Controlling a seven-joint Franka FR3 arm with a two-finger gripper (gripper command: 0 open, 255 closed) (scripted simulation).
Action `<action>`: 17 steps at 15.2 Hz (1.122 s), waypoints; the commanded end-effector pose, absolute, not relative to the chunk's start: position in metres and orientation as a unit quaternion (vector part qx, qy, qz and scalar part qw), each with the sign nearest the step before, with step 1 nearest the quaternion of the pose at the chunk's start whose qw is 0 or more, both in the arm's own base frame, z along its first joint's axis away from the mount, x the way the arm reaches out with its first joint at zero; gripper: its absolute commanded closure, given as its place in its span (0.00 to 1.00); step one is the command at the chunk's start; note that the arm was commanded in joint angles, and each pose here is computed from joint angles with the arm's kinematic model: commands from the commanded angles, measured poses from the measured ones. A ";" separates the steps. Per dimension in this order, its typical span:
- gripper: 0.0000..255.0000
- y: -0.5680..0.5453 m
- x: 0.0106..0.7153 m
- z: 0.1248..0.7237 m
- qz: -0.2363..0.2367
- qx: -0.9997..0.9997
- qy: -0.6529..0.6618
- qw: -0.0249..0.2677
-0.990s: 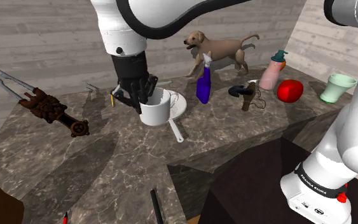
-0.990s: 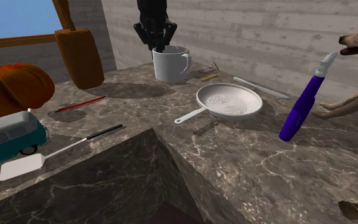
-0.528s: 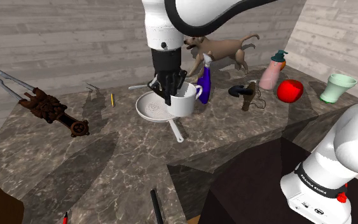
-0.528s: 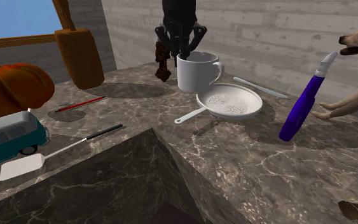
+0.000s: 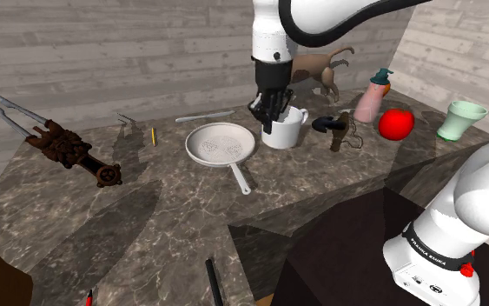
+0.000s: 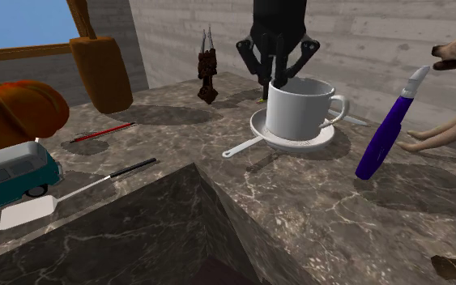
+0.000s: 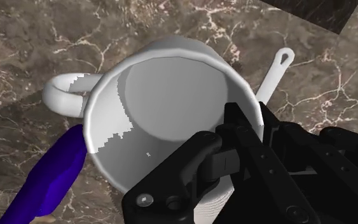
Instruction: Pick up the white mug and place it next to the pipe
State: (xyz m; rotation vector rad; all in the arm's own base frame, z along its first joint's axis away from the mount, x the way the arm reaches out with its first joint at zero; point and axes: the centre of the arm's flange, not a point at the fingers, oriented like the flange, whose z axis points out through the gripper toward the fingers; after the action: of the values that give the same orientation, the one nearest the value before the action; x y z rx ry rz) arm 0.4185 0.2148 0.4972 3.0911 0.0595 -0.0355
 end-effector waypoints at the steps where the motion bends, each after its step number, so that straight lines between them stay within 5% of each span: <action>1: 1.00 0.188 0.414 0.499 -0.011 0.999 0.020 0.024; 17: 1.00 -0.015 0.369 0.500 -0.011 0.999 0.020 0.024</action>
State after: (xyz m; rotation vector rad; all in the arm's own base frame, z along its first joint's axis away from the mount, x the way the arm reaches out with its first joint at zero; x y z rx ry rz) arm 0.3727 -0.0014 0.5008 3.0922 0.0604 -0.0340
